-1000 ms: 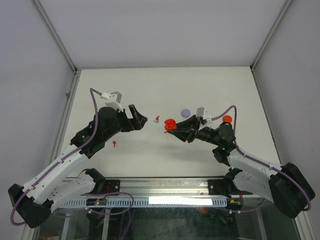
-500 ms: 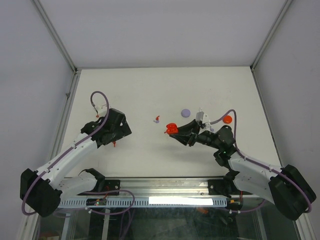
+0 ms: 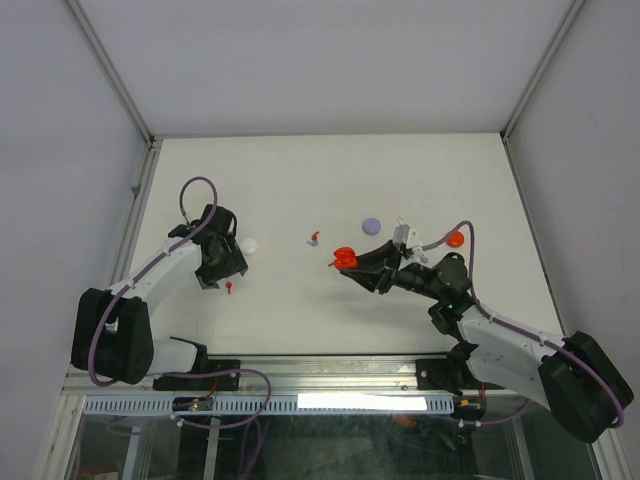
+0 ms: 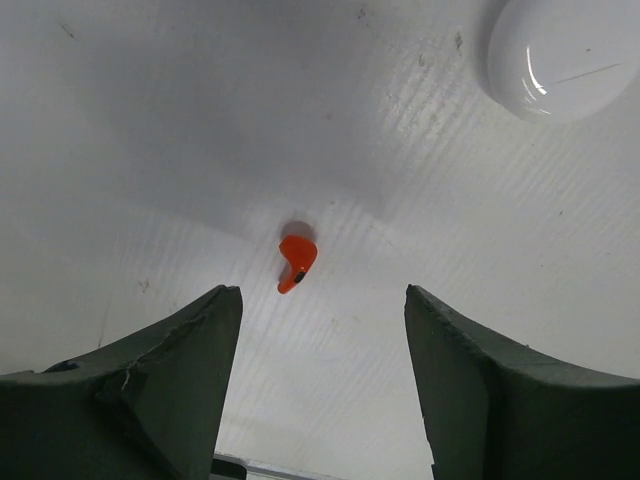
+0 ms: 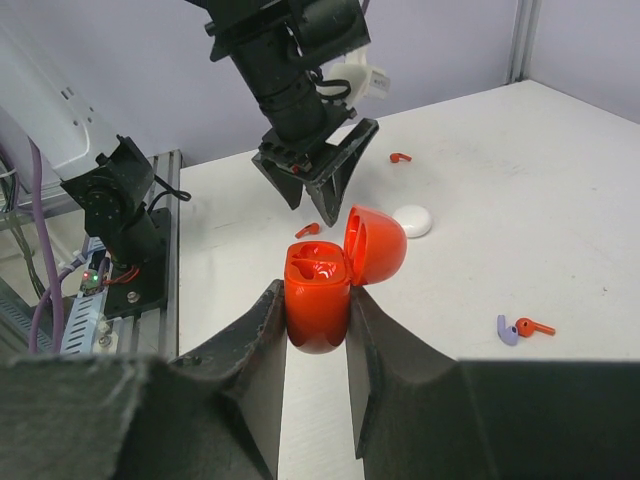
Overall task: Insert the wireless bluetooth earbuds into the charging case
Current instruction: Pick up the earbud from the center of the board.
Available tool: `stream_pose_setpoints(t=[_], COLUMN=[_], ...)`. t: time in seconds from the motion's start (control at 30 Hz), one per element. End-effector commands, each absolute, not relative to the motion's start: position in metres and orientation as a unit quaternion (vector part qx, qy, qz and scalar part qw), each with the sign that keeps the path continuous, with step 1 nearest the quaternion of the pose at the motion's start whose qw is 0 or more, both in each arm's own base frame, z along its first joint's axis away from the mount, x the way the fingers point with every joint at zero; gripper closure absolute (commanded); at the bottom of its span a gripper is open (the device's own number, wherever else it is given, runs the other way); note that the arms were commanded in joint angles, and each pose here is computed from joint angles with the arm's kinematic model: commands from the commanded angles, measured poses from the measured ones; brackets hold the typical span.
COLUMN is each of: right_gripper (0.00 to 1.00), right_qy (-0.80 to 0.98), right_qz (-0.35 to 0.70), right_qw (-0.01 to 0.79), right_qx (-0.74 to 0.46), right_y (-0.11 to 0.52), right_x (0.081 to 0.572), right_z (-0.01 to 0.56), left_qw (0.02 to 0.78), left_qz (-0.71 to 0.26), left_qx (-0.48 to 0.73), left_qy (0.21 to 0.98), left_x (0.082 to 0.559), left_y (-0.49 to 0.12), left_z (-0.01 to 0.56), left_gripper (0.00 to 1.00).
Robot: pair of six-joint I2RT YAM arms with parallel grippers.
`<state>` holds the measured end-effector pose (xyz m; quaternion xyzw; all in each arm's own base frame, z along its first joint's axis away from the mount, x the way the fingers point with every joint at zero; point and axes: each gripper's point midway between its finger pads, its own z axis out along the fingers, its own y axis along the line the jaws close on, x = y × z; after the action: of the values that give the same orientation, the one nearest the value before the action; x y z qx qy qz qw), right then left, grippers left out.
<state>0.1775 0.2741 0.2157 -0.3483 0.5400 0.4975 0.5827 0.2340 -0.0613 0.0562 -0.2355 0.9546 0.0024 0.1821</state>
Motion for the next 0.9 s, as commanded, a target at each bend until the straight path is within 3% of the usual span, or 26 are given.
stream_pose_setpoints(t=[0.0, 0.87], right_gripper=[1.0, 1.0], right_qy=[0.504, 0.502], right_qz=[0.497, 0.496], right_qw=[0.617, 0.619], right_qx=[-0.345, -0.345], right_y=[0.27, 0.269], right_x=[0.176, 0.175], right_z=[0.239, 0.239], left_qw=[0.164, 0.134], left_qz=[-0.024, -0.069], left_qx=[-0.218, -0.228], left_qy=[0.962, 0.962], left_x=[0.24, 0.236], left_y=[-0.068, -0.084], left_z=[0.048, 0.032], left_gripper=[0.33, 0.4])
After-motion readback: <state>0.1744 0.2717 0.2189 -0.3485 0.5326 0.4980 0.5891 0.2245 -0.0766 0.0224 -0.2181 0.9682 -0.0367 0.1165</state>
